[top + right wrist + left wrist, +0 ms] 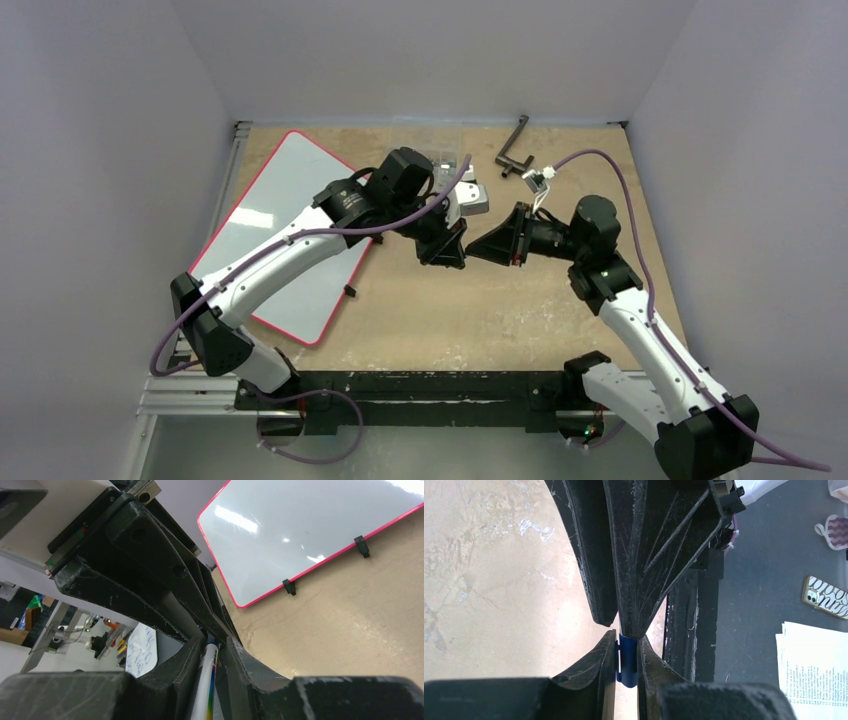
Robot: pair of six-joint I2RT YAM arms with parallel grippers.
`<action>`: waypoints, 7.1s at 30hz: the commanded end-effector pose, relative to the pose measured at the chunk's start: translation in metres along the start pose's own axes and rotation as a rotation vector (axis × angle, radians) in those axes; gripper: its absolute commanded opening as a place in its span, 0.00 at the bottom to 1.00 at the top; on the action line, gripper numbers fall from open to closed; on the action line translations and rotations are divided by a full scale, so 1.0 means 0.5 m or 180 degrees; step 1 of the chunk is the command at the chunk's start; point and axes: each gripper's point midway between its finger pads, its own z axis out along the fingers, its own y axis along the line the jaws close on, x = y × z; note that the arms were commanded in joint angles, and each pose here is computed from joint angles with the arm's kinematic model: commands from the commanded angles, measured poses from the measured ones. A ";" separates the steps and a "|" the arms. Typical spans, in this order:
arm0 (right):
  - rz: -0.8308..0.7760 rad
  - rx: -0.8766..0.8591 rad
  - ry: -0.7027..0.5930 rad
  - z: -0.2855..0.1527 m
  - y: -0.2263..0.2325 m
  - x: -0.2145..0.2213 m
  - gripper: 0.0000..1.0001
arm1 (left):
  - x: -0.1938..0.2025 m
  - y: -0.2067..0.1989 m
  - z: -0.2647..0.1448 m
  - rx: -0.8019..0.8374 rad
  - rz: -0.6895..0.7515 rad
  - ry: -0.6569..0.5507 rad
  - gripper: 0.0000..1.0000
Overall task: Write a sentence on the whiteboard
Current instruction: Open the pen cap from the whiteboard marker, then place the pen cap at the center of the board, then move the whiteboard to the center of the board.
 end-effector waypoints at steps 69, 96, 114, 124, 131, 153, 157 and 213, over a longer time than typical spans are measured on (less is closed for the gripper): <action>-0.0118 0.1205 -0.0450 -0.086 -0.031 -0.112 0.00 | 0.077 0.050 0.015 -0.0612 0.0424 0.0196 0.00; -0.0410 0.2788 -0.1283 -0.234 -0.149 -0.153 0.00 | 0.170 0.251 0.231 -0.1314 -0.1300 0.0122 0.00; -0.0419 0.3156 -0.1615 -0.291 -0.150 -0.157 0.00 | 0.169 0.298 0.277 -0.1501 -0.1674 -0.0084 0.35; -0.0456 0.3142 -0.1676 -0.298 -0.140 -0.156 0.00 | 0.126 0.284 0.192 -0.1647 -0.1559 -0.0257 0.85; -0.0448 0.3036 -0.1695 -0.289 -0.138 -0.153 0.00 | 0.096 0.304 -0.024 -0.2086 -0.1655 -0.0406 0.98; -0.0414 0.2753 -0.1586 -0.264 -0.124 -0.129 0.00 | 0.203 0.426 -0.678 -0.3972 -0.2539 -0.1855 1.00; -0.0409 0.2727 -0.1538 -0.263 -0.122 -0.118 0.00 | 0.244 0.482 -0.702 -0.3930 -0.2637 -0.1811 1.00; -0.0400 0.2530 -0.1387 -0.247 -0.117 -0.085 0.00 | 0.342 0.597 -0.451 -0.2720 -0.3487 -0.1821 0.52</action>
